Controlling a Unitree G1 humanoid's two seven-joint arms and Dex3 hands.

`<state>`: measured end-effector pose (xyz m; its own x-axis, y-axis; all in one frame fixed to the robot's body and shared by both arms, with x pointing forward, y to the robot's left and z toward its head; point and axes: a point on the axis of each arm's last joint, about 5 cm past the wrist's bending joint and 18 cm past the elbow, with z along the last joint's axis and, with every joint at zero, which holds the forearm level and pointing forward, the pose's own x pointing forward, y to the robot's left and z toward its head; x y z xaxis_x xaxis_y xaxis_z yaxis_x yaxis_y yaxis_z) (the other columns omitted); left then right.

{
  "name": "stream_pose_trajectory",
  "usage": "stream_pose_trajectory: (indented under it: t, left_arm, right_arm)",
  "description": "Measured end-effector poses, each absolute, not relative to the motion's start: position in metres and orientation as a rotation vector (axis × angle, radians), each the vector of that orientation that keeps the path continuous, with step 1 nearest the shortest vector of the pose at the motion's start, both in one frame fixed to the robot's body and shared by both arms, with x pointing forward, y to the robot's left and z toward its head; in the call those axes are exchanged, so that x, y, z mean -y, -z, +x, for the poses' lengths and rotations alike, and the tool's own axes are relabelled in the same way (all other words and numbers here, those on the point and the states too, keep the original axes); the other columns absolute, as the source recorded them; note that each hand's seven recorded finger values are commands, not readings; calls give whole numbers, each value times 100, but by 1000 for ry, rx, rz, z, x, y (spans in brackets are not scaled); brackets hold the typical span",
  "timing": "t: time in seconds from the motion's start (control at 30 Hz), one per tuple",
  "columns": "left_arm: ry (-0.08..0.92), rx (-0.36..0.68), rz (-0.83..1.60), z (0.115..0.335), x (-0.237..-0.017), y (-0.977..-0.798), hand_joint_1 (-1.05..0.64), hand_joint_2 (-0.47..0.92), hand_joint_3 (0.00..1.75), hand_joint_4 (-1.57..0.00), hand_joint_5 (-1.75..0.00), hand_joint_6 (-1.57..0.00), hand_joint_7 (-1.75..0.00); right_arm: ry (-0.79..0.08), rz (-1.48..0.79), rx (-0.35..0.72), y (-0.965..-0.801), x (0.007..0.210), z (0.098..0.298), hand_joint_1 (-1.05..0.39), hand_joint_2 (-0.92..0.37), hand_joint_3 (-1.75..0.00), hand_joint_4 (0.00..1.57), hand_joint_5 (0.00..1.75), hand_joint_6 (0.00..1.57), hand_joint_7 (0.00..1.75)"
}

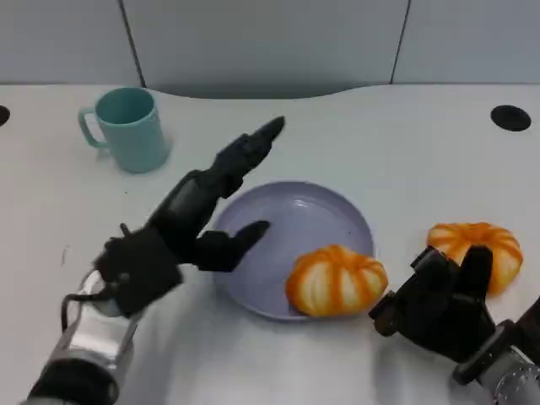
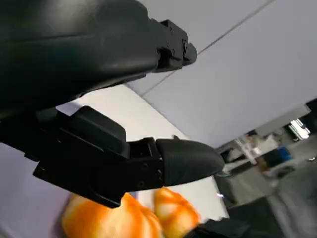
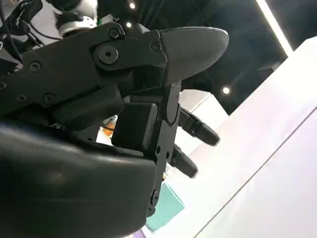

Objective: Grasp the bread from the table and place it into the plate.

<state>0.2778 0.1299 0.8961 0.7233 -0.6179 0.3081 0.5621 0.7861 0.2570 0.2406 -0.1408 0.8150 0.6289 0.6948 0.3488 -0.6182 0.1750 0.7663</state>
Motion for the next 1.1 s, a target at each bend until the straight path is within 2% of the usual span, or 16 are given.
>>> stream_pose_trajectory:
  t: [0.1,0.27,0.43,0.53,0.63,0.87,0.9,0.93,0.97,1.0,1.03,1.1]
  left_arm:
    - [675,324,-73,267,-145,-891,-105,92,75,0,0,0,0]
    - [668,188,-413,236,-171,-872,-105,92,72,0,0,0,0]
    - [689,63,-795,207,-192,-844,-105,92,62,0,0,-1,0]
    - [638,-40,-1006,183,-193,-823,-105,92,61,0,0,-3,-1]
    - [594,-115,-1076,167,-195,-810,-105,92,63,-4,-2,-6,-3]
    - [629,-103,-1147,166,-198,-807,-105,92,62,-10,-8,-16,-8]
    - [642,-114,-1167,166,-196,-806,-105,92,60,-14,-12,-17,-9]
    - [651,-123,-1181,166,-195,-806,-105,92,57,-13,-26,-20,-9]
    - [655,-134,-1192,165,-195,-805,-105,92,57,-7,-57,-24,-9]
    - [657,-144,-1199,165,-195,-805,-105,92,56,-7,-70,-27,-9]
    - [656,-149,-1202,165,-195,-805,-105,92,56,-7,-77,-29,-9]
    - [656,-153,-1205,165,-196,-804,-105,92,54,-16,-89,-41,-15]
  right_arm:
    - [-935,1040,-90,-815,140,241,-73,-92,-31,157,18,145,0]
    - [-932,1043,-97,-815,140,241,-72,-92,-34,157,19,145,0]
    - [-936,1051,-114,-816,142,241,-74,-92,-31,157,20,146,1]
    - [-929,1053,-135,-816,146,241,-74,-92,-30,157,17,145,0]
    - [-931,1061,-153,-815,149,240,-74,-92,-30,157,17,145,0]
    - [-924,1040,-157,-816,159,240,-75,-92,-29,157,18,145,0]
    - [-923,1038,-159,-816,160,240,-75,-92,-29,157,17,145,0]
    - [-922,1039,-162,-816,160,240,-75,-92,-30,157,15,144,0]
    - [-924,1043,-165,-815,160,240,-76,-92,-29,157,15,144,0]
    - [-926,1047,-170,-814,161,240,-76,-92,-29,157,14,144,0]
    - [-928,1049,-172,-813,161,239,-76,-92,-29,157,14,144,0]
    - [-928,1049,-176,-813,162,239,-76,-92,-29,157,14,145,1]
